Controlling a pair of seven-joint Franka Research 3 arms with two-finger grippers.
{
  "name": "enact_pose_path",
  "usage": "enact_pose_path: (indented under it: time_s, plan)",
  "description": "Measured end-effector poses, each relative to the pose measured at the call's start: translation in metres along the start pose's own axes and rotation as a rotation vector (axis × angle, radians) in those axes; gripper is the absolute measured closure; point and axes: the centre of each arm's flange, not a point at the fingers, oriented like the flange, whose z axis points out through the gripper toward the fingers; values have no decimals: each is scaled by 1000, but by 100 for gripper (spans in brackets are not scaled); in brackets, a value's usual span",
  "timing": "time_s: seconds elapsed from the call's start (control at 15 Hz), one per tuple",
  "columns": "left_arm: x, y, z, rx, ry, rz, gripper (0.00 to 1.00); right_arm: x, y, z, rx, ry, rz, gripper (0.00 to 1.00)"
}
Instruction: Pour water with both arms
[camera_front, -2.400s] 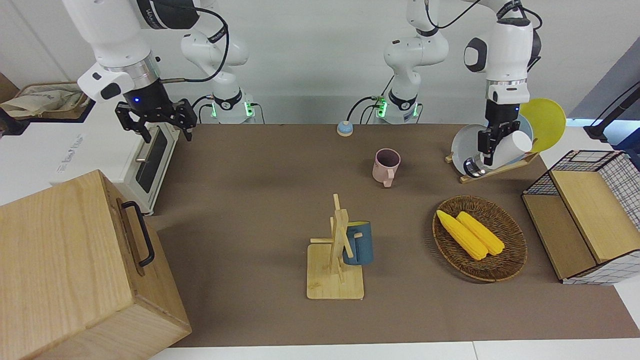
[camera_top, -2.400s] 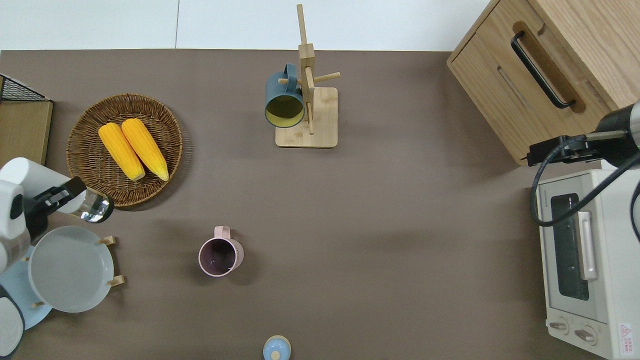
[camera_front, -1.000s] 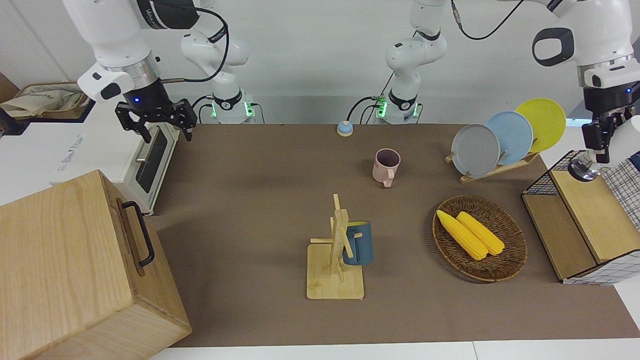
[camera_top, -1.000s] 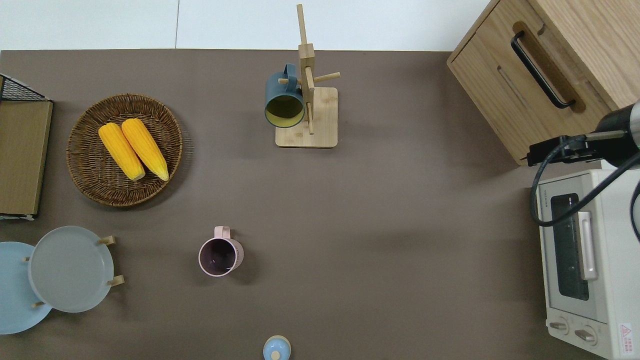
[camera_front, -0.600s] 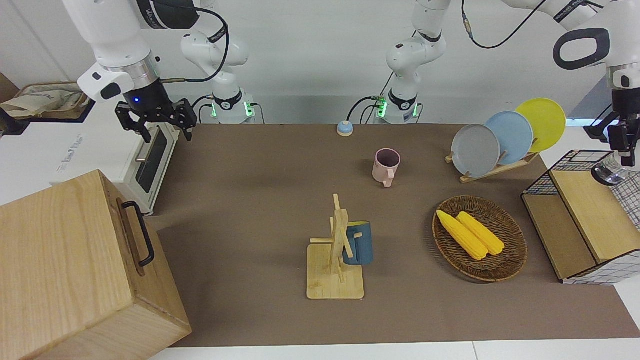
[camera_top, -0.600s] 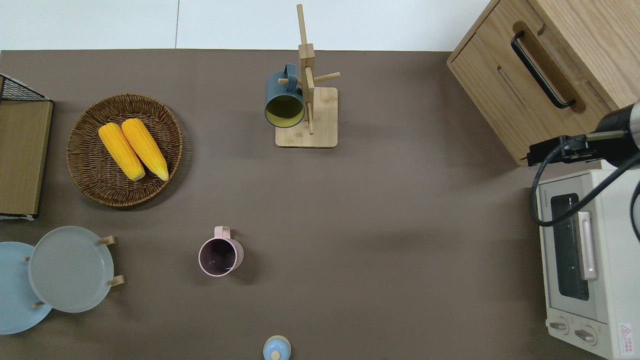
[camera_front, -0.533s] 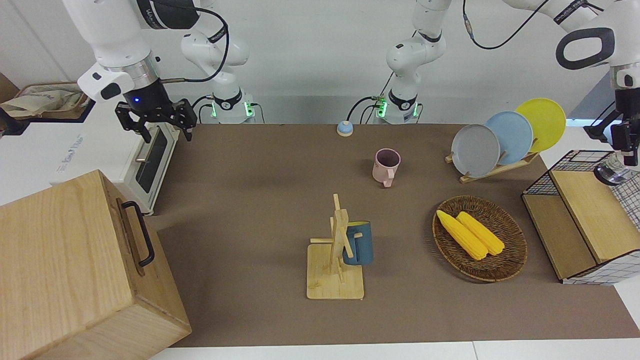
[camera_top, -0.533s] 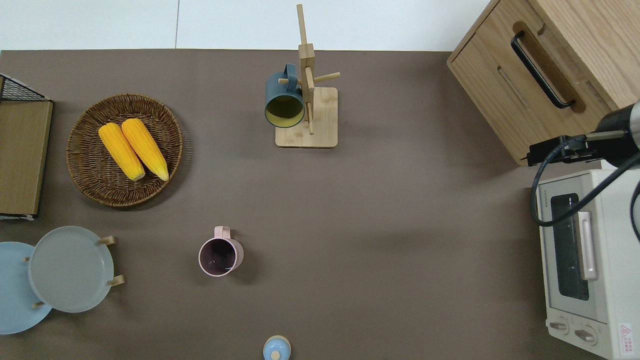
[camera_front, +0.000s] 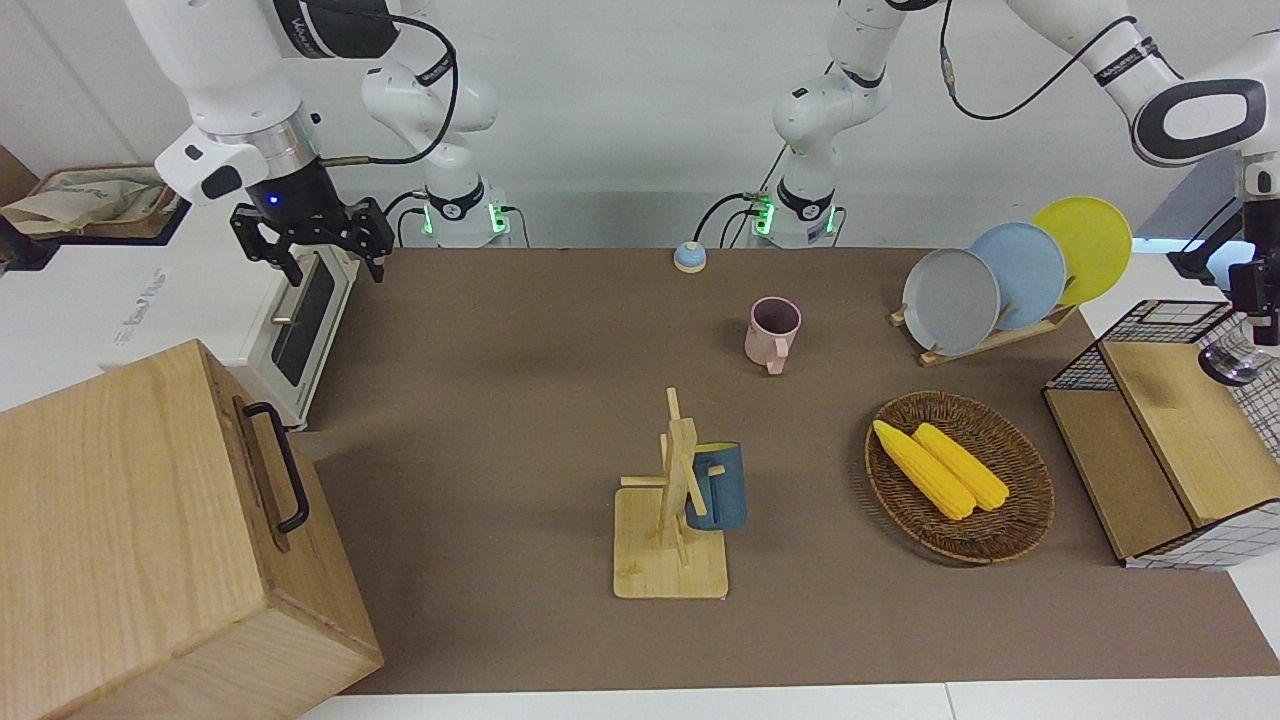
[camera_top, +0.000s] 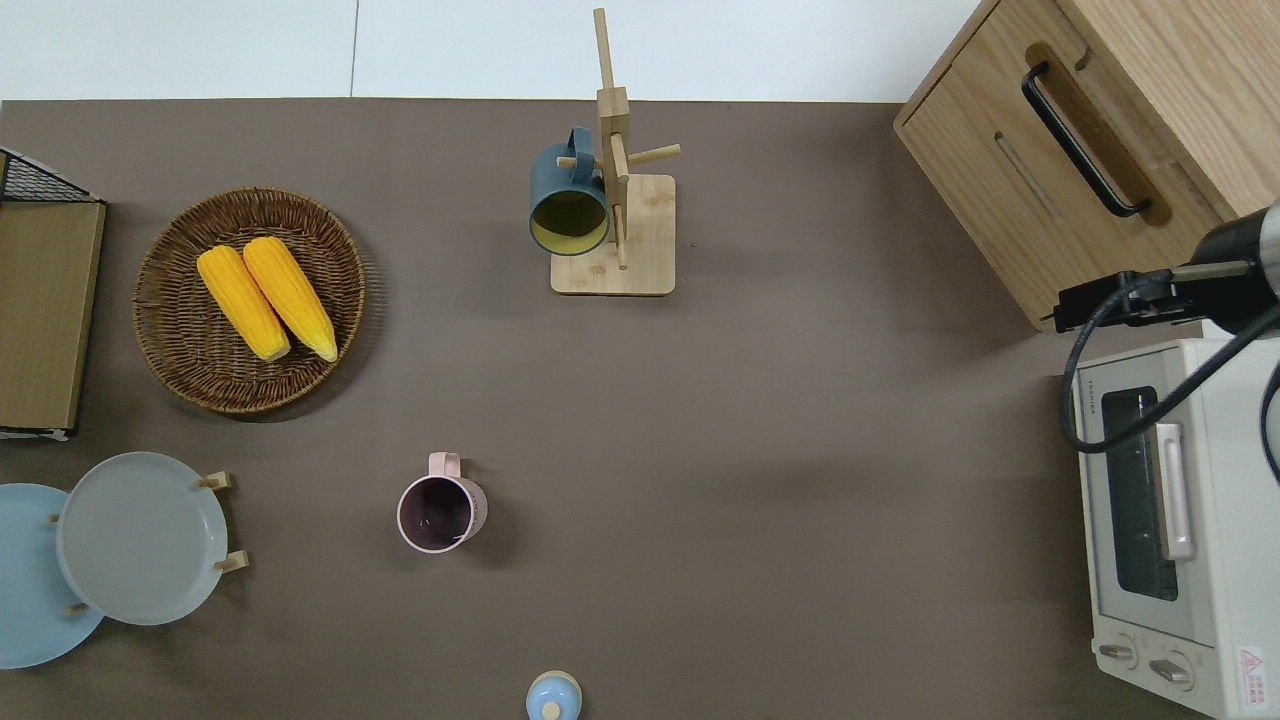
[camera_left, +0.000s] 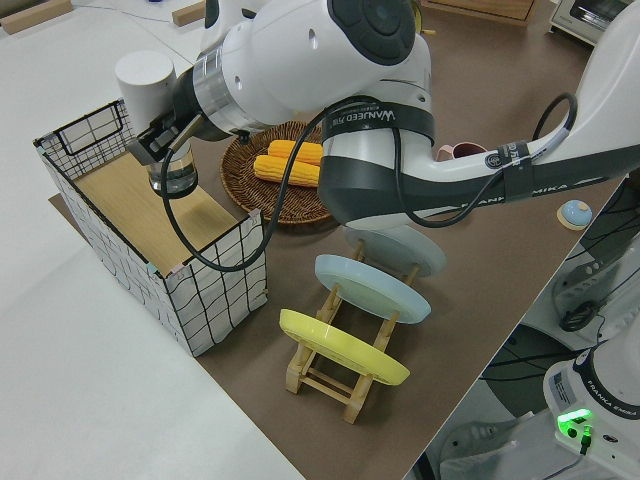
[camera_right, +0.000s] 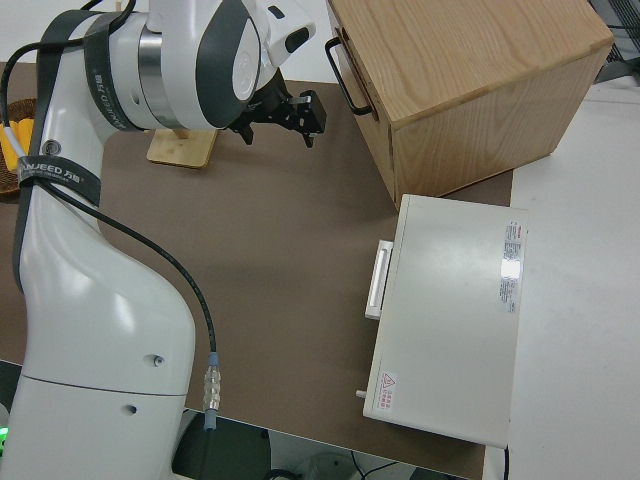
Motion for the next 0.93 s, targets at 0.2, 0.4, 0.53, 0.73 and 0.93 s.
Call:
enact_pose_path:
  time_s: [0.2, 0.4, 0.53, 0.73, 0.93]
  plan:
    - [-7, -10, 11, -19, 10, 27, 37, 0, 0, 0, 0, 0, 0, 0]
    - [-3, -14, 24, -31, 24, 30, 37, 0, 0, 0, 0, 0, 0, 0]
    - [-2, -14, 35, -45, 30, 32, 37, 0, 0, 0, 0, 0, 0, 0]
    - [-6, -16, 50, -69, 42, 33, 37, 0, 0, 0, 0, 0, 0, 0]
    - [-13, -20, 58, -73, 38, 50, 37, 0, 0, 0, 0, 0, 0, 0]
